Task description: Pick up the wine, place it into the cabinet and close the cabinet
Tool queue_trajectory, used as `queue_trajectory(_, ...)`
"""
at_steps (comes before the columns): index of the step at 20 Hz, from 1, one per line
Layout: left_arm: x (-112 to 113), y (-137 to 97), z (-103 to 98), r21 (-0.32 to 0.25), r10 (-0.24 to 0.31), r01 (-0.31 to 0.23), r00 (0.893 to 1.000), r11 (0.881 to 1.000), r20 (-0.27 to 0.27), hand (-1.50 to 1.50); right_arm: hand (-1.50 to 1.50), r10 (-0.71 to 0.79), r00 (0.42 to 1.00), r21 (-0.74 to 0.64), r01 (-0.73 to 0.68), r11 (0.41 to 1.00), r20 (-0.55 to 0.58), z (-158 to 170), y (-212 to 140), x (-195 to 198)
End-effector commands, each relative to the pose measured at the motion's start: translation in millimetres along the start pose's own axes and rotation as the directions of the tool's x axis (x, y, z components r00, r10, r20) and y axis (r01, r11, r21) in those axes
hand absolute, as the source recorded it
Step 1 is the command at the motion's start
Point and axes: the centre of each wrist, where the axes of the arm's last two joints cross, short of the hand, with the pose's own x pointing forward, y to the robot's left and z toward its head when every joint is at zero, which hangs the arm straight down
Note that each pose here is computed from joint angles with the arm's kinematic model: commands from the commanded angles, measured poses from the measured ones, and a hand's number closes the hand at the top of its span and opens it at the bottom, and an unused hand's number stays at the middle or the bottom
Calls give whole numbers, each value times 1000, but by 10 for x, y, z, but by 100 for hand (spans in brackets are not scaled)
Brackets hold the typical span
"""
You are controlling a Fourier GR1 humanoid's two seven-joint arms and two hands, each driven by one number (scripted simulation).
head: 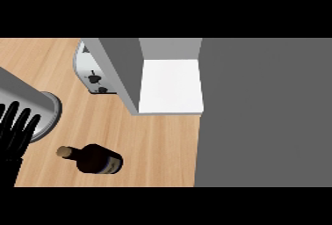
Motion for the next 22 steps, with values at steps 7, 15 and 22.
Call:
queue_trajectory(7,-769,393,114,78,-57,60,998,995,-36,-150,-150,-64,995,67,60,996,71,265,-3,326)
queue_trajectory(15,-1228,276,-95,36,-16,20,995,999,-98,-150,-150,-54,996,76,48,996,71,271,-16,351)
queue_trajectory(22,-1598,588,-47,-47,59,-66,990,997,-128,-150,-150,-77,993,54,72,996,86,232,41,269)
